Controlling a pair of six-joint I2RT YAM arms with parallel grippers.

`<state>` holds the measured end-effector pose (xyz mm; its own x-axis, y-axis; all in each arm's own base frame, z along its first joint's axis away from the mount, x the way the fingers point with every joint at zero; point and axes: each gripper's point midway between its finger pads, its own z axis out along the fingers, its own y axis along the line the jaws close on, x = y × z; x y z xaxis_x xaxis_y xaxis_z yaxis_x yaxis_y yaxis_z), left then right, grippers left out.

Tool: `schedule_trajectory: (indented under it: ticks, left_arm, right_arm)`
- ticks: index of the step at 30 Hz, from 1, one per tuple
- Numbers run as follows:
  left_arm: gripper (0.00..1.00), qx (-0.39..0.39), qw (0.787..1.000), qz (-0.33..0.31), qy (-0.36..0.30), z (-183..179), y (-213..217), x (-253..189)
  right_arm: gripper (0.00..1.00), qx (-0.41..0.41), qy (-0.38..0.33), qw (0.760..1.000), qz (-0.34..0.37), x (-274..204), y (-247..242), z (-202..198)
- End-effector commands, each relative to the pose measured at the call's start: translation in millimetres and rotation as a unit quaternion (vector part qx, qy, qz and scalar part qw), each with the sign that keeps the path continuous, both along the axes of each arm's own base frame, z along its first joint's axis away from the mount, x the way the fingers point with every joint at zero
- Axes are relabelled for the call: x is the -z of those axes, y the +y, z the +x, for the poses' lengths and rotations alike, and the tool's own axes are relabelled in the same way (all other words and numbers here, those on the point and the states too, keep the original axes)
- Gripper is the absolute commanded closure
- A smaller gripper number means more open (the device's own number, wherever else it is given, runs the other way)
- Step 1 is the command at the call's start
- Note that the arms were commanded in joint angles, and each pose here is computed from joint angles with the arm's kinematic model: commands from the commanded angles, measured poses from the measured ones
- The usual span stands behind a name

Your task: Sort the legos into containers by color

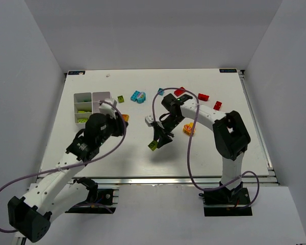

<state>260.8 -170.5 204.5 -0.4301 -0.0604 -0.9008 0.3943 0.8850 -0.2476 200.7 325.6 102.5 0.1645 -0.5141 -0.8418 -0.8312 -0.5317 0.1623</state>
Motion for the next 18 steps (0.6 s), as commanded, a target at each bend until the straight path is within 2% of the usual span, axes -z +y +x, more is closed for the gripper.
schedule_trajectory:
  ticks: [1, 2, 3, 4, 5, 7, 9, 12, 18]
  left_arm:
    - [1.00, -0.171, 0.984, 0.003, 0.058, 30.7, 56.2, 4.6]
    - [1.00, -0.227, 0.970, -0.025, 0.077, 44.1, 78.9, -1.8]
    - [1.00, -0.241, 0.964, -0.034, 0.106, 47.8, 85.3, 4.0]
    - [1.00, -0.260, 0.953, -0.032, 0.152, 45.0, 95.7, 17.8]
    - [1.00, -0.291, 0.938, -0.045, 0.185, 57.3, 111.0, 25.2]
    - [1.00, -0.283, 0.924, -0.065, 0.249, 59.7, 108.3, 42.7]
    - [1.00, -0.273, 0.917, -0.107, 0.271, 67.7, 102.7, 32.6]
    - [1.00, -0.285, 0.906, -0.134, 0.284, 83.0, 101.1, 17.4]
    - [1.00, -0.324, 0.867, -0.211, 0.315, 106.2, 98.5, -5.8]
  right_arm:
    - [1.00, 0.053, -0.038, 0.997, 0.029, -27.7, 5.7, 20.0]
    - [1.00, 0.067, -0.034, 0.997, 0.026, -31.0, 3.2, 18.8]
    - [1.00, 0.072, -0.043, 0.996, 0.033, -32.4, 5.0, 22.6]
    - [1.00, 0.076, -0.049, 0.995, 0.036, -37.0, 4.5, 23.7]
    - [1.00, 0.080, -0.049, 0.995, 0.038, -38.4, 4.5, 24.5]
    - [1.00, 0.090, -0.049, 0.994, 0.040, -42.7, 4.4, 26.7]
    - [1.00, 0.097, -0.049, 0.993, 0.044, -45.5, 4.7, 28.4]
    - [1.00, 0.105, -0.052, 0.992, 0.050, -49.6, 4.5, 30.3]
    - [1.00, 0.111, -0.051, 0.991, 0.056, -52.0, 1.8, 28.0]
